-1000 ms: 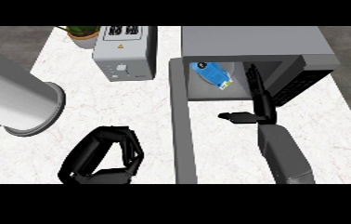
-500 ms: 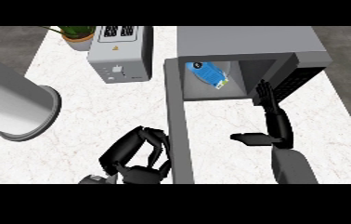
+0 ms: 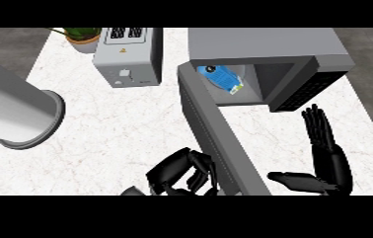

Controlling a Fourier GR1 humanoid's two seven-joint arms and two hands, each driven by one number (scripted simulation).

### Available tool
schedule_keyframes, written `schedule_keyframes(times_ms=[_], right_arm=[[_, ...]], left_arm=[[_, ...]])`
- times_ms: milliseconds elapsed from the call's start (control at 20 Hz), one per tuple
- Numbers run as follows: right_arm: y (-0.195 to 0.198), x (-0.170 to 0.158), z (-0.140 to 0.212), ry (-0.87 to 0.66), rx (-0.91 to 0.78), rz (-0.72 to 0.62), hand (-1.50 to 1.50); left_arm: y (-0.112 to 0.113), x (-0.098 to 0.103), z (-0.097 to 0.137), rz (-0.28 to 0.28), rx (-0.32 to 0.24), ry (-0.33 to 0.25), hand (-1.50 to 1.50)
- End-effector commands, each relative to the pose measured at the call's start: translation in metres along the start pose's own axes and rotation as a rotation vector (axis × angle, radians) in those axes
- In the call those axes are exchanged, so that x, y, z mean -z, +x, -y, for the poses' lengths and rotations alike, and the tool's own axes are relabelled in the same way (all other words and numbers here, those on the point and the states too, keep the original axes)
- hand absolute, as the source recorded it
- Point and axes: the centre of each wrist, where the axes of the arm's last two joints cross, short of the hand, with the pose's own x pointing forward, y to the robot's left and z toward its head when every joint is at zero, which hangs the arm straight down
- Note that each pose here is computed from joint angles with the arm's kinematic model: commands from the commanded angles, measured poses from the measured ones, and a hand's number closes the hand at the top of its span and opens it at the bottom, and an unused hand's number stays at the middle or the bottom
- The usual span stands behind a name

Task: Pick up the milk, place it into the microwave and close the microwave

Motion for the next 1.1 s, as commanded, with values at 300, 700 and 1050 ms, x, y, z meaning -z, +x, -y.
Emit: schedule_keyframes(times_ms=[300,700,1050], right_arm=[[0.063,-0.005,0.028,0.062,0.114,0.058,-1.50],[0.092,0.005,0.035,0.160,0.157,0.103,-1.50],[0.111,0.019,0.032,0.328,0.189,0.143,-1.50]], left_arm=[[-0.008,0.040,0.055,-0.032,0.056,0.065,1.50],[0.016,0.064,0.046,0.043,0.001,0.260,1.50],[0.030,0.084,0.027,0.114,-0.001,0.361,1.50]])
